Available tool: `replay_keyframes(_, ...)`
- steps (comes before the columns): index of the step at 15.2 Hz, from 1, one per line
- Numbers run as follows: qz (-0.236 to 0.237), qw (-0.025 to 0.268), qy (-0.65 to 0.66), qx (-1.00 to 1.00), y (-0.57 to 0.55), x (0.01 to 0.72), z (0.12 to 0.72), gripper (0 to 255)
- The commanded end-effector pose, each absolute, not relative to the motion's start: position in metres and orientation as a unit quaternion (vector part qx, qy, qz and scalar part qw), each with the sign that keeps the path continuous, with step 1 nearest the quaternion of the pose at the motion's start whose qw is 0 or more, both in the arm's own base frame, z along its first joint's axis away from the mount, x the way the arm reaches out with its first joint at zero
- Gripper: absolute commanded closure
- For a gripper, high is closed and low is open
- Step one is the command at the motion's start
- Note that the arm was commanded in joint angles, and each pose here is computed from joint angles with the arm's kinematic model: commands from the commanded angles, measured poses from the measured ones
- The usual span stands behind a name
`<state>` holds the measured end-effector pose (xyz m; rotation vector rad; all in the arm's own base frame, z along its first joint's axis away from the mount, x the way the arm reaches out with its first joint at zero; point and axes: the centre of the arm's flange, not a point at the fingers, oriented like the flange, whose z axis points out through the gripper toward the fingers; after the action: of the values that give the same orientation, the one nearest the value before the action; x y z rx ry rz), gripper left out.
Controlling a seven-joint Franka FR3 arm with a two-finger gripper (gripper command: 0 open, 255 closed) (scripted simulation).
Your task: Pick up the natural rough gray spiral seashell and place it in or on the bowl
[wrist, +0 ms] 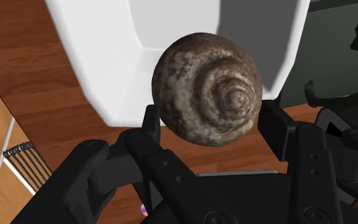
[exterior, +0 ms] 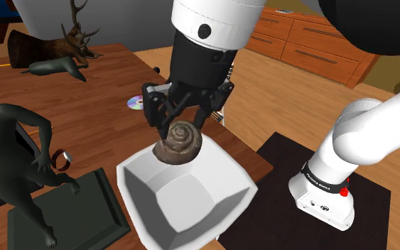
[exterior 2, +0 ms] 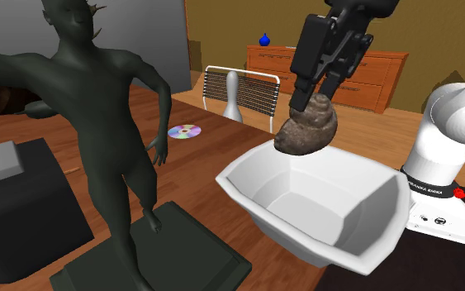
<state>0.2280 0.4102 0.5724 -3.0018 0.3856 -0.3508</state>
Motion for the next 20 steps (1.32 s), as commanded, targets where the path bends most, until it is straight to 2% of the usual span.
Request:
replay_keyframes(1,-0.115,0.048,0.127,-0.984,0.41,0.228,0.561,255)
replay_keyframes(11,-0.115,0.048,0.127,-0.984,0.41,0.228,0.506,255)
replay_keyframes(19,-0.115,0.048,0.127,-0.984,0.41,0.228,0.506,255)
replay_keyframes(20,-0.115,0.048,0.127,-0.984,0.41,0.228,0.506,0)
